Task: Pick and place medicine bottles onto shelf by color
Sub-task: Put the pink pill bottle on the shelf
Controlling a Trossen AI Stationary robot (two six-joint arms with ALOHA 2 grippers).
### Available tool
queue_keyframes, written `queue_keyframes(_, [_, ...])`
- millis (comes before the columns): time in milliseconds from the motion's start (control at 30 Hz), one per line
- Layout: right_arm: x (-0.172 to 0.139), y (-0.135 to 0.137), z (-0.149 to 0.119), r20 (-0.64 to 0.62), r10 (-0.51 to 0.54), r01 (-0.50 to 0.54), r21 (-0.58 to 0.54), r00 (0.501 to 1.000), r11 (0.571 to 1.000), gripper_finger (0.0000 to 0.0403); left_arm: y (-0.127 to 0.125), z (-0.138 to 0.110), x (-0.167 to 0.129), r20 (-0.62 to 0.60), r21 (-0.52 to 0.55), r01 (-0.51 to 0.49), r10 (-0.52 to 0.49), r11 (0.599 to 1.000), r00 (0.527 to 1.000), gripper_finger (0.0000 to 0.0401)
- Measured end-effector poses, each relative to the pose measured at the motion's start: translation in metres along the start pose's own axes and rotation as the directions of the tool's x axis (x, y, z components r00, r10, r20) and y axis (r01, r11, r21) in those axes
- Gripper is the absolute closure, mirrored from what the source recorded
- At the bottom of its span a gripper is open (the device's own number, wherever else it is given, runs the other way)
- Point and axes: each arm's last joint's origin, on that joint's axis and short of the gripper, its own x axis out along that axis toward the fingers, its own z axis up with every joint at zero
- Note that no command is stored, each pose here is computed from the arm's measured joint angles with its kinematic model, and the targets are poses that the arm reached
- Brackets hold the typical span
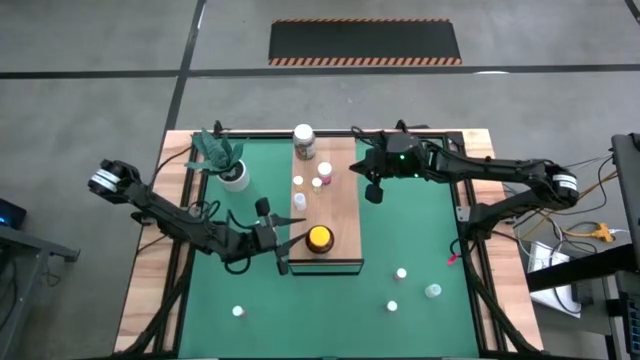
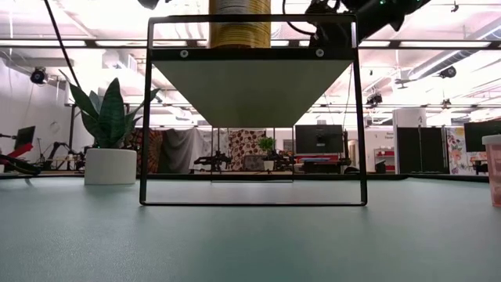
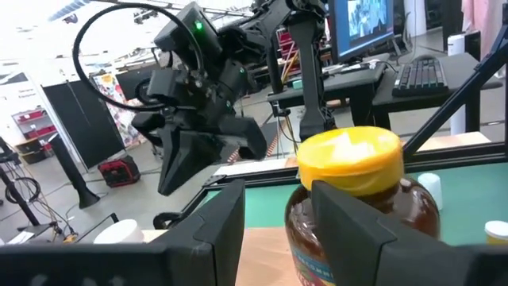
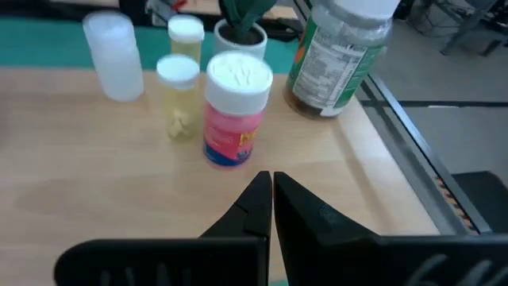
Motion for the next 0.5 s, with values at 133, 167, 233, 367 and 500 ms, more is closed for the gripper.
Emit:
queue_keyframes(133, [-0.004, 0.004, 0.003, 0.018, 0.012, -0.013, 0.048, 1.0, 0.999, 0.0394, -0.001, -0.001, 0.0, -0.001, 0.004, 0.002, -0.002, 1.0, 1.0, 0.0267])
queue_keyframes(167, [-0.005, 0.005, 0.003, 0.019, 0.017, -0.018, 0.052, 1.0, 0.999, 0.0394, 0.0, 0.0, 0.0, 0.001, 0.008, 0.002, -0.002, 1.0, 1.0, 0.0267])
queue_keyframes(233, [-0.005, 0.009, 0.001, 0.018, 0.029, -0.03, 0.057, 0.999, 0.998, 0.0394, 0.001, 0.002, -0.001, 0.007, 0.016, 0.0, 0.0, 1.0, 1.0, 0.0267])
queue_keyframes(367, [-0.004, 0.017, -0.003, 0.005, 0.052, -0.052, 0.058, 0.999, 0.997, 0.0394, 0.005, 0.006, -0.003, 0.021, 0.013, -0.005, 0.005, 1.0, 1.0, 0.0267])
queue_keyframes(500, [-0.001, 0.022, -0.005, -0.006, 0.068, -0.068, 0.076, 0.998, 0.995, 0.0394, 0.008, 0.011, -0.005, 0.036, 0.012, -0.01, 0.01, 1.0, 0.999, 0.0267])
